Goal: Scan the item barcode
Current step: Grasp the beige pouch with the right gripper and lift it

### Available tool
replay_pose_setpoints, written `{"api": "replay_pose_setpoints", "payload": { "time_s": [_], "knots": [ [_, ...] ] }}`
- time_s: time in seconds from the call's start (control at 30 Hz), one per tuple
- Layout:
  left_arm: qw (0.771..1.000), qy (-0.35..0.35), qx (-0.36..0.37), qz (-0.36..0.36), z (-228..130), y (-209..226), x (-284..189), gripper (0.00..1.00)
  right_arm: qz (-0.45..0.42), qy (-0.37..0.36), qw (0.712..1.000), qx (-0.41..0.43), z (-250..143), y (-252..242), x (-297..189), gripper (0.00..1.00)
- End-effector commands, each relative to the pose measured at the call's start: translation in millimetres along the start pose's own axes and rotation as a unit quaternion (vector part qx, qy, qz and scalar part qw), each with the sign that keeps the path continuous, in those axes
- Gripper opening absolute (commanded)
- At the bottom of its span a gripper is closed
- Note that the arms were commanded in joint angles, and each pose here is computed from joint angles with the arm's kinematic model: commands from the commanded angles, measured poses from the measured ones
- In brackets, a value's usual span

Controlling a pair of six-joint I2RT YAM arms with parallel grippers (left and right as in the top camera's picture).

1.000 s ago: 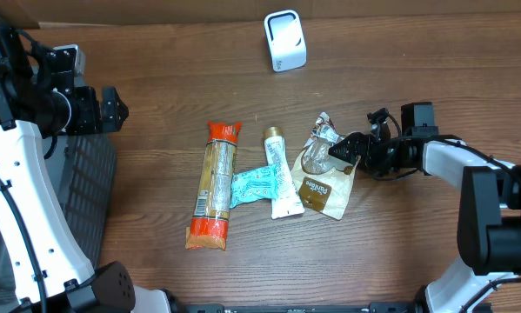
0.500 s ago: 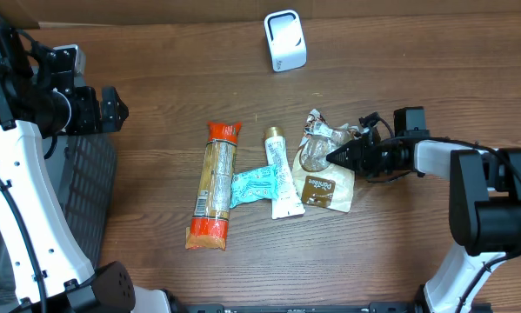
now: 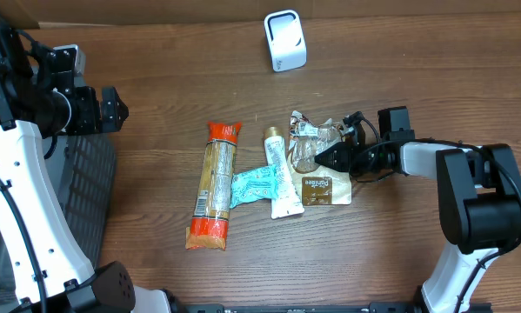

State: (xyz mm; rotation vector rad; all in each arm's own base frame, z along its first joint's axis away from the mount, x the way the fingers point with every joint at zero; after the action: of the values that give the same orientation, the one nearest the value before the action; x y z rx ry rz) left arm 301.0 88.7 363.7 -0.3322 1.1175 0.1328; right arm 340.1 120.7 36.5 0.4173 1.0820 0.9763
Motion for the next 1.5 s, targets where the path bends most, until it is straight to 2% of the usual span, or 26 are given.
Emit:
{"api": "replay_pose_setpoints", "payload": {
  "time_s": [0.0,0.1,0.33,0.53,0.67,0.83,1.0,1.27,1.47],
  "knots": [
    [1.0,0.004,0.011,-0.008,0.5,-1.4,3.0,1.0,-0.096,0.077,0.991,0.046,-50.1,-33.4,17.3,0.18],
    [1.0,0.004,0.011,-0.008,0.5,-1.4,3.0,1.0,-0.095,0.082,0.991,0.051,-51.7,-32.9,17.0,0.04],
    [1.0,0.004,0.011,-0.008,0.5,-1.4,3.0,0.99,-0.092,0.08,0.988,0.092,-45.7,-37.5,0.2,0.04],
    [1.0,0.004,0.011,-0.008,0.5,-1.4,3.0,1.0,-0.08,0.065,0.988,0.115,-12.9,-25.0,-38.1,0.04],
    [1.0,0.004,0.011,-0.008,0.5,-1.4,3.0,0.99,-0.067,0.056,0.994,0.064,22.0,7.0,-69.5,0.04],
    [1.0,0.004,0.011,-0.008,0.5,-1.4,3.0,0.99,-0.05,0.049,0.996,-0.049,58.3,68.6,-108.8,0.04],
    [1.0,0.004,0.011,-0.008,0.5,-1.4,3.0,0.99,-0.021,0.002,0.989,-0.143,81.2,129.8,-139.3,0.04],
    [1.0,0.004,0.011,-0.008,0.5,-1.4,3.0,1.0,0.054,-0.084,0.962,-0.256,84.4,208.0,-177.4,0.04],
    [1.0,0.004,0.011,-0.008,0.5,-1.4,3.0,0.99,0.132,-0.123,0.941,-0.285,78.6,246.5,-193.9,0.04]
  ]
}}
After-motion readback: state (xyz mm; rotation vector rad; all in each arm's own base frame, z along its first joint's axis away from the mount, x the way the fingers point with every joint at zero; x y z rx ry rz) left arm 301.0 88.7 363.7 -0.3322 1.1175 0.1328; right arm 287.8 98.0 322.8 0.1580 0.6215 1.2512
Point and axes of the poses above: each gripper's point midway between its finger pads, its own x axis out along the fingers, its own y axis along the line the jaws close on, z = x × y, the point moved 7 cm from there along -x, back along the fingers, and after that the axes turned 13 degrees about -x, right-handed, at the moved point
